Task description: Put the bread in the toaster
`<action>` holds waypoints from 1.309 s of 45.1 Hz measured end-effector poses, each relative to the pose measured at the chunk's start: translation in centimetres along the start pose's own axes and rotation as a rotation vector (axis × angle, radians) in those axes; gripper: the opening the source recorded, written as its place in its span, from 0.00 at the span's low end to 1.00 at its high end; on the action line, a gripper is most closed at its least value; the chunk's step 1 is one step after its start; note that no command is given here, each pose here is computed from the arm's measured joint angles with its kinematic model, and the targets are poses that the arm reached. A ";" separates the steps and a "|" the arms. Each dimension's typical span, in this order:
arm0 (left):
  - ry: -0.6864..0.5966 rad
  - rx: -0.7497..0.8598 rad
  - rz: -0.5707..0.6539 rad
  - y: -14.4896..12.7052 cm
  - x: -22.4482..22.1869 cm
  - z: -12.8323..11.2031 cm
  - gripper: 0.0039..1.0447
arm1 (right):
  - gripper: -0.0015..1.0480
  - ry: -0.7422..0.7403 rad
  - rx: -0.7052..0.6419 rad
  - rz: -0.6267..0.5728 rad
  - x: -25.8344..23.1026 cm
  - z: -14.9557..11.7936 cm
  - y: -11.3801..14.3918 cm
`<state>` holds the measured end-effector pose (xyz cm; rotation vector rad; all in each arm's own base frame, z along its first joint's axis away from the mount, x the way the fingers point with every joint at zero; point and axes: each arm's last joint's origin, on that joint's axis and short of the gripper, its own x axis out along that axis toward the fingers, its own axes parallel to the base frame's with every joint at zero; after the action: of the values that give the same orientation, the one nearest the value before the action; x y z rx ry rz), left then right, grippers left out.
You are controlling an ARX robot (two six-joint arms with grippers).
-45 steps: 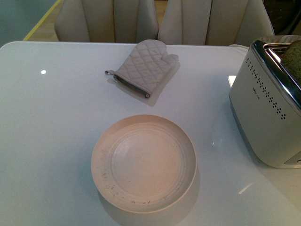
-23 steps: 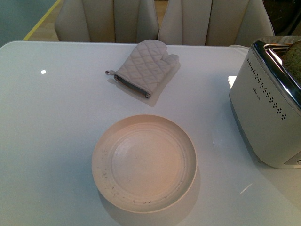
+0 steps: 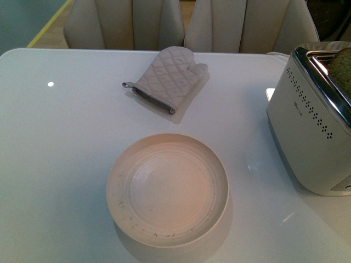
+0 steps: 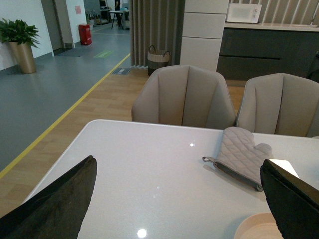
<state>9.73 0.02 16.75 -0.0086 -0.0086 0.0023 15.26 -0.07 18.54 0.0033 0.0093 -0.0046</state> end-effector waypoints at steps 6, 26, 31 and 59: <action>0.000 0.000 0.000 0.0 0.0 0.0 0.94 | 0.02 -0.001 0.000 0.000 -0.7 -0.4 0.0; 0.000 0.000 0.000 0.0 0.0 0.0 0.94 | 0.02 -0.023 0.000 0.000 -2.6 -1.4 0.0; 0.000 0.000 0.000 0.0 0.0 0.0 0.94 | 0.02 -0.028 0.000 0.001 -3.0 -1.3 0.0; 0.000 0.000 0.000 0.0 0.0 0.0 0.94 | 0.02 -0.027 0.000 0.001 -4.3 -1.4 0.0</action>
<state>9.73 0.02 16.74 -0.0086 -0.0082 0.0023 10.95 -0.04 17.23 0.0032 -0.0181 -0.0038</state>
